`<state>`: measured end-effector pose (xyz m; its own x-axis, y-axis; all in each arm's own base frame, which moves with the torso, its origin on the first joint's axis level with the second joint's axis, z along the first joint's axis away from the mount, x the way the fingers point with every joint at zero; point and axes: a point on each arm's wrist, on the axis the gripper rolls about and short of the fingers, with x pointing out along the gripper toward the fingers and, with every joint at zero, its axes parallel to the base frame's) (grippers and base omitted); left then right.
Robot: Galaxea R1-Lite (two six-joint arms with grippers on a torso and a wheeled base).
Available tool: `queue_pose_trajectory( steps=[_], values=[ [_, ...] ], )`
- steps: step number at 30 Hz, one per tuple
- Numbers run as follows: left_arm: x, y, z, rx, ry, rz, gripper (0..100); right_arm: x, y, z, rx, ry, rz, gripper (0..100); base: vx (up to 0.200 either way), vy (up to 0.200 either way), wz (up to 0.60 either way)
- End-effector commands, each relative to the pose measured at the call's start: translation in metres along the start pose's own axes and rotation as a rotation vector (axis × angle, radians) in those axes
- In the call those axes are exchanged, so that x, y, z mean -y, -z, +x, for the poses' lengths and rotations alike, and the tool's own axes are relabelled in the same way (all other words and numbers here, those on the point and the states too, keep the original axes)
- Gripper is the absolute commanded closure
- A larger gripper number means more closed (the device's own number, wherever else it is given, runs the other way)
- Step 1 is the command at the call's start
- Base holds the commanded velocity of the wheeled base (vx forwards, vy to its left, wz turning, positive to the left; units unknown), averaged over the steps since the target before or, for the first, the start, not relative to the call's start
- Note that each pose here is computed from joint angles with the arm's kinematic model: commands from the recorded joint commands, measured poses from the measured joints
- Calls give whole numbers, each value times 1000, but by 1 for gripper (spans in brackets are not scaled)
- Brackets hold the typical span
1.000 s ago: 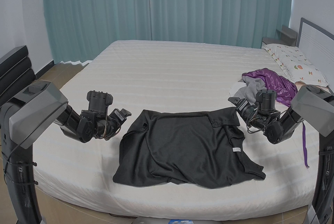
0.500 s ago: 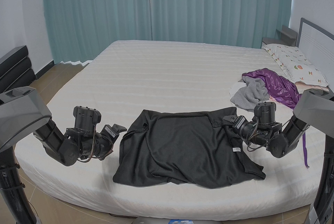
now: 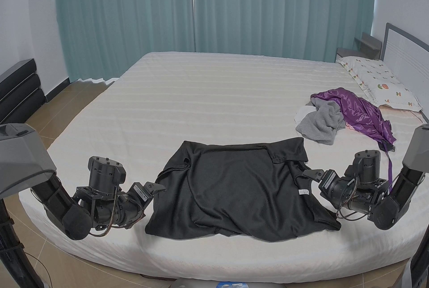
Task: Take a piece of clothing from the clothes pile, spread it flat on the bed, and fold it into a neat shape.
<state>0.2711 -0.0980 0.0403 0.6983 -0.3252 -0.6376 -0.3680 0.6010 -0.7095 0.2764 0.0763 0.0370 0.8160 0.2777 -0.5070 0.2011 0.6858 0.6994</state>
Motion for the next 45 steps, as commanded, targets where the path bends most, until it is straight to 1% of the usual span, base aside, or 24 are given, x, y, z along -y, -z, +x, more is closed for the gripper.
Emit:
queue_pose_trajectory(
  steps=[1,4,7,16,28,30,35,37,40,42,44,45],
  values=[
    [-7,7,-4,-19,-25,5,0,4,5,-14,-13,11,3,0,-200,0,0],
    [-9,8,-5,-24,-29,3,0,7,7,-14,-25,25,5,0,-200,0,0],
    [-12,9,-6,-30,-40,2,0,7,7,-16,-24,24,7,0,0,0,0],
    [-12,13,-7,-32,-24,0,0,5,11,-21,-34,17,0,0,0,0,0],
    [-10,13,-9,-29,-16,5,0,5,12,-21,-36,19,-2,0,0,-200,0],
    [-11,13,-9,-28,-18,10,0,5,12,-21,-35,18,-2,0,0,0,0],
    [-15,15,-8,-20,-44,24,0,6,12,-21,-38,22,-2,0,0,0,0],
    [-16,15,-8,9,-64,34,0,6,12,-22,-37,20,-2,0,0,0,0],
    [-19,16,-7,37,-104,77,0,6,13,-21,-41,23,-2,0,0,0,0],
    [-27,19,-2,29,-140,100,0,7,13,-21,-42,24,-2,0,0,0,0],
    [-30,20,2,21,-157,108,0,7,13,-21,-43,26,-2,0,0,0,0],
    [-35,22,9,16,-185,112,0,6,13,-21,-41,23,-2,0,0,0,0]
  ],
)
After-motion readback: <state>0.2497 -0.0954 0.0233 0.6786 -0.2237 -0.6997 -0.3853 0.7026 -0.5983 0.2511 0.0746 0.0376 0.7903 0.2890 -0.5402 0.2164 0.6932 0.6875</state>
